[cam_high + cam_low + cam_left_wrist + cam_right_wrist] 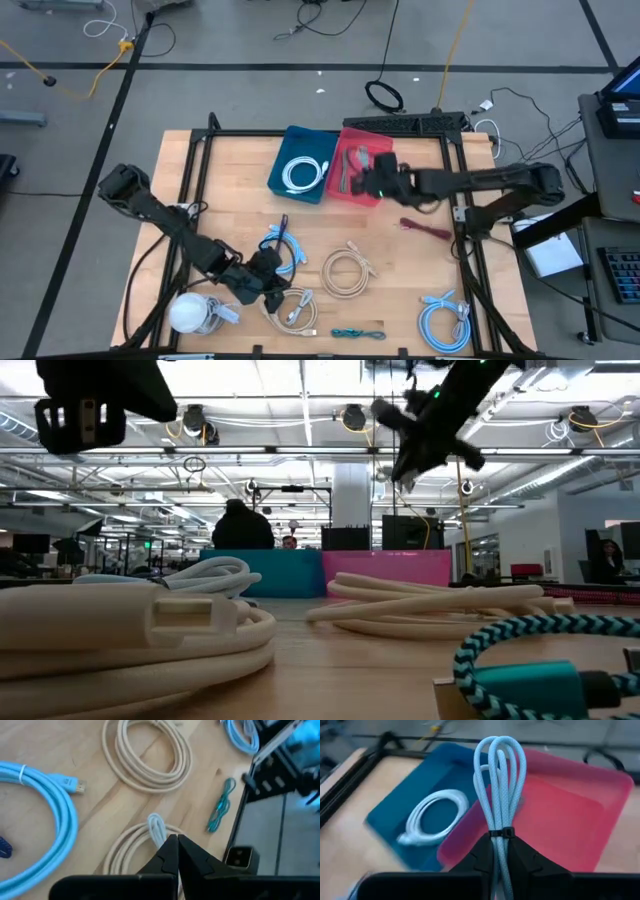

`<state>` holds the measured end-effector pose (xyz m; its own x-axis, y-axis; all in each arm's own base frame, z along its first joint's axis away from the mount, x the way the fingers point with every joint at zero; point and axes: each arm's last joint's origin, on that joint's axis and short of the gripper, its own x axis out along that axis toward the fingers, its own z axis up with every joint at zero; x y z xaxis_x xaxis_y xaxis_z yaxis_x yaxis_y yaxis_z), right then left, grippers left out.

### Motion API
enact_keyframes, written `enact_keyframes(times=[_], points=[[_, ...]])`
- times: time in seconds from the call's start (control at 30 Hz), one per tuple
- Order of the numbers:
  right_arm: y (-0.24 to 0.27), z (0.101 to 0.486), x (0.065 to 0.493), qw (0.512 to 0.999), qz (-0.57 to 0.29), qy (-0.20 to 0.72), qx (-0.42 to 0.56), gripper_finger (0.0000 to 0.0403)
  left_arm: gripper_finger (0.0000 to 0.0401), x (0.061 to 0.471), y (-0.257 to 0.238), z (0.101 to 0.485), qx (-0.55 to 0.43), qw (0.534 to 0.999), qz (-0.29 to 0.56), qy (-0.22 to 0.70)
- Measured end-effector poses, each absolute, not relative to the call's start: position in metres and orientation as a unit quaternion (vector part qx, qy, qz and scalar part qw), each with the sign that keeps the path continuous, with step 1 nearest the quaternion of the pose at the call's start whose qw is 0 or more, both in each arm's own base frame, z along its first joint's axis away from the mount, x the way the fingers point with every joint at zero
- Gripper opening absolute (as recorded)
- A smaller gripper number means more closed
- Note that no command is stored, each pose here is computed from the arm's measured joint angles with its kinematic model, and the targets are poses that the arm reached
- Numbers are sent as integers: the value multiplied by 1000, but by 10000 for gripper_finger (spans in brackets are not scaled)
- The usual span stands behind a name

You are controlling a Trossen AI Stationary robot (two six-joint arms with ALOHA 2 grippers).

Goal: Pick & Place USB Port
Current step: Put the small light blue charger cable into the pink bin

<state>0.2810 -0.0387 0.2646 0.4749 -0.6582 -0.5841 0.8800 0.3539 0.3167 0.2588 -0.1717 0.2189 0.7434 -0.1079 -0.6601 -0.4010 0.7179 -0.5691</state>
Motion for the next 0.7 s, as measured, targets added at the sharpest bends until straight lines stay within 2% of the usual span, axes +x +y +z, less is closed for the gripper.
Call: enact_keyframes(times=[0.1,0.23,0.4,0.7], points=[[-71,254,288,761,-500,156,383,19,10,259,-164,220,-342,862,84,364],[-95,228,294,702,-525,170,451,19,3,250,-149,228,-301,867,101,384],[-96,201,300,634,-558,237,480,19,10,230,-133,243,-260,875,145,381],[-98,198,321,652,-547,287,440,19,9,216,-117,267,-250,898,180,314]])
